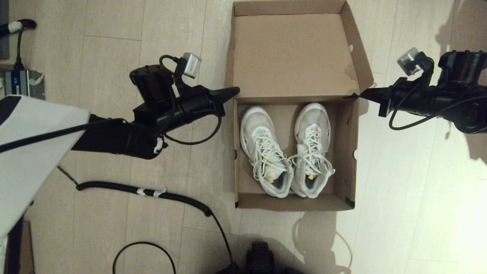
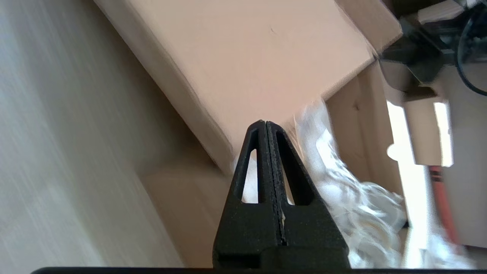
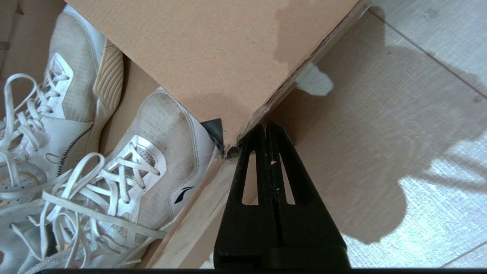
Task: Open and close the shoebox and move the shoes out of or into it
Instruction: Close the shoe box
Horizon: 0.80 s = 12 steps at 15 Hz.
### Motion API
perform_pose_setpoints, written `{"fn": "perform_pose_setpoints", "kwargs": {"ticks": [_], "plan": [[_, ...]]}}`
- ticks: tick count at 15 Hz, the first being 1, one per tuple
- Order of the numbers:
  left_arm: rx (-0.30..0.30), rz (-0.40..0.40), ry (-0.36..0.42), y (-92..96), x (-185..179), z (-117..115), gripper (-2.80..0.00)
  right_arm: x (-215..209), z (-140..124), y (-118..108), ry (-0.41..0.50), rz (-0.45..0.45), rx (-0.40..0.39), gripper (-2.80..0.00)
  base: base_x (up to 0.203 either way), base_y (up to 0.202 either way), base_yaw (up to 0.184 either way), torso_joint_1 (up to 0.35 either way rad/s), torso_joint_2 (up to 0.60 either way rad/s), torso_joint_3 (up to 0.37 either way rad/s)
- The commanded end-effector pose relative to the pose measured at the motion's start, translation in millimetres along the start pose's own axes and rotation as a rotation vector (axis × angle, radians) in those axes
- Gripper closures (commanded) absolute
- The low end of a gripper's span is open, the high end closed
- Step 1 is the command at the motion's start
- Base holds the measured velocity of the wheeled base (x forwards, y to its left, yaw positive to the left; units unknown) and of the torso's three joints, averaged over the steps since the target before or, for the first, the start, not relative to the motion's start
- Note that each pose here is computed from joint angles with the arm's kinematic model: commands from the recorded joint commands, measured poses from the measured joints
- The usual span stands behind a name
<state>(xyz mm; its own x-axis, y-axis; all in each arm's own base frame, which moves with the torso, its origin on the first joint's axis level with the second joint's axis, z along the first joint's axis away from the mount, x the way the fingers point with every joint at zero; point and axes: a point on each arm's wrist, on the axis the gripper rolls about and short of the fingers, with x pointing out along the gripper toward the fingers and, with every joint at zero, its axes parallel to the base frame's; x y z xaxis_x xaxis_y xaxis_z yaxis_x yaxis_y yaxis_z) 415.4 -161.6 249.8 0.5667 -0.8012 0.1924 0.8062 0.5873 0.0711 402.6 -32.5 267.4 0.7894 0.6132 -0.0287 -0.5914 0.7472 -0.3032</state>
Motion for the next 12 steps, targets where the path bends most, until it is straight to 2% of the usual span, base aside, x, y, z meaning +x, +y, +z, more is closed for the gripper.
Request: {"fn": "perform_pose_setpoints", "kwargs": {"ticks": [1,9,10,12], "plan": [[0.020,0.024,-0.002,19.6,4,-1,0.00,0,1,-1,-0.005,0.001,-0.007,0.00,0.000,0.000,0.000,0.000,0.00,0.000],[0.111,0.071,-0.094,31.5,-15,58,0.00,-7,1,-7,0.000,-0.025,-0.011,0.00,0.000,0.000,0.000,0.000,0.00,0.000],[0.110,0.083,-0.088,34.7,-19,60,0.00,-7,1,-7,0.000,-0.025,-0.011,0.00,0.000,0.000,0.000,0.000,0.00,0.000],[0.091,0.099,-0.045,47.6,-15,35,0.00,-2,-3,-11,-0.003,-0.028,-0.016,0.00,0.000,0.000,0.000,0.000,0.00,0.000]]}}
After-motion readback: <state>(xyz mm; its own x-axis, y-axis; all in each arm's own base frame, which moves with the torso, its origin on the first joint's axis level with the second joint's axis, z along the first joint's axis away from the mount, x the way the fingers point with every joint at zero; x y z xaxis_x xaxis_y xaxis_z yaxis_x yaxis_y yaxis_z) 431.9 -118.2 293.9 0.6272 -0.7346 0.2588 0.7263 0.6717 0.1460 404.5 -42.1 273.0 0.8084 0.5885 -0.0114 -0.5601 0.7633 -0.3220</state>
